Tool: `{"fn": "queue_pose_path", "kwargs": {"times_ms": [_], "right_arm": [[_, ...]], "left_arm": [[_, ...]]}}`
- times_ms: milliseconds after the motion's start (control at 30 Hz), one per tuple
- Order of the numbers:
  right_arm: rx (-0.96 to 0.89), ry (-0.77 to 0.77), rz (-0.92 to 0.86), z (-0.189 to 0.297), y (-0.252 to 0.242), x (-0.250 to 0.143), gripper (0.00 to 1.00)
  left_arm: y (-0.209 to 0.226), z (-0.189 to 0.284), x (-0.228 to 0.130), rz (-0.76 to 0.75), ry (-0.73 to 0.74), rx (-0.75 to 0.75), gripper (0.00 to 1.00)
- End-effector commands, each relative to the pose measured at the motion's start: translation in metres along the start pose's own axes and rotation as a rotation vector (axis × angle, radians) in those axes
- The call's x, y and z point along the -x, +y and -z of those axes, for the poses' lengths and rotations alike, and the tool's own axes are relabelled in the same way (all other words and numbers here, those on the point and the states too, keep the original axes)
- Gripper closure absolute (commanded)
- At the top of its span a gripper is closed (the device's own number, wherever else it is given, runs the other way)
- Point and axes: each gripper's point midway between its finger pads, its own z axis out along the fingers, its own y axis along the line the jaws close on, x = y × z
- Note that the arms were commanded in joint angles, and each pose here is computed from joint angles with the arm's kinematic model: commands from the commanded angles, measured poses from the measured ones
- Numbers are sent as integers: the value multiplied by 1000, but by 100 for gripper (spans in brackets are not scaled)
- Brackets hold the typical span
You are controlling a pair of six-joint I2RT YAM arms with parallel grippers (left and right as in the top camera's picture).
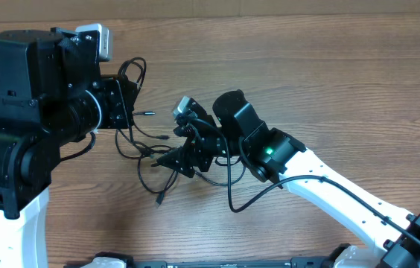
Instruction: Untangle cables
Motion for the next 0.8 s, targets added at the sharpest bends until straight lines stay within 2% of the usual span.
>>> {"fn": "queue_pose_path", "kwargs": {"times_ms": [0, 167, 233, 267, 300, 333, 367, 467, 500, 600, 767], "right_arm": [[7, -27, 33, 1, 4, 13, 14], [7, -28, 34, 1, 4, 13, 15], [8, -30, 36, 1, 4, 14, 20], [8, -32, 37, 1, 4, 14, 27], [8, -33, 38, 1, 4, 14, 40], [8, -34, 38, 1, 4, 14, 65], [8, -34, 38, 1, 4, 14, 77], [8, -34, 38, 1, 4, 14, 76], [8, -34, 37, 1, 4, 14, 69], [8, -34, 37, 1, 4, 14, 53], [8, -36, 39, 1, 4, 15, 53]], "left_arm": [[-11, 6, 5, -40, -26, -43, 96], [-23, 7, 5, -46, -22, -116, 96], [-25, 7, 6, -31, -23, -127, 96], [-26, 7, 6, -30, -24, -128, 96], [-26, 7, 6, -30, -24, -128, 96], [-26, 7, 6, -30, -24, -128, 96], [-26, 7, 6, -30, -24, -128, 96], [-26, 7, 6, -30, -22, -128, 96], [-26, 7, 6, -30, -22, -128, 97], [-26, 7, 6, -30, -23, -129, 96], [-28, 8, 5, -31, -18, -145, 96]]}}
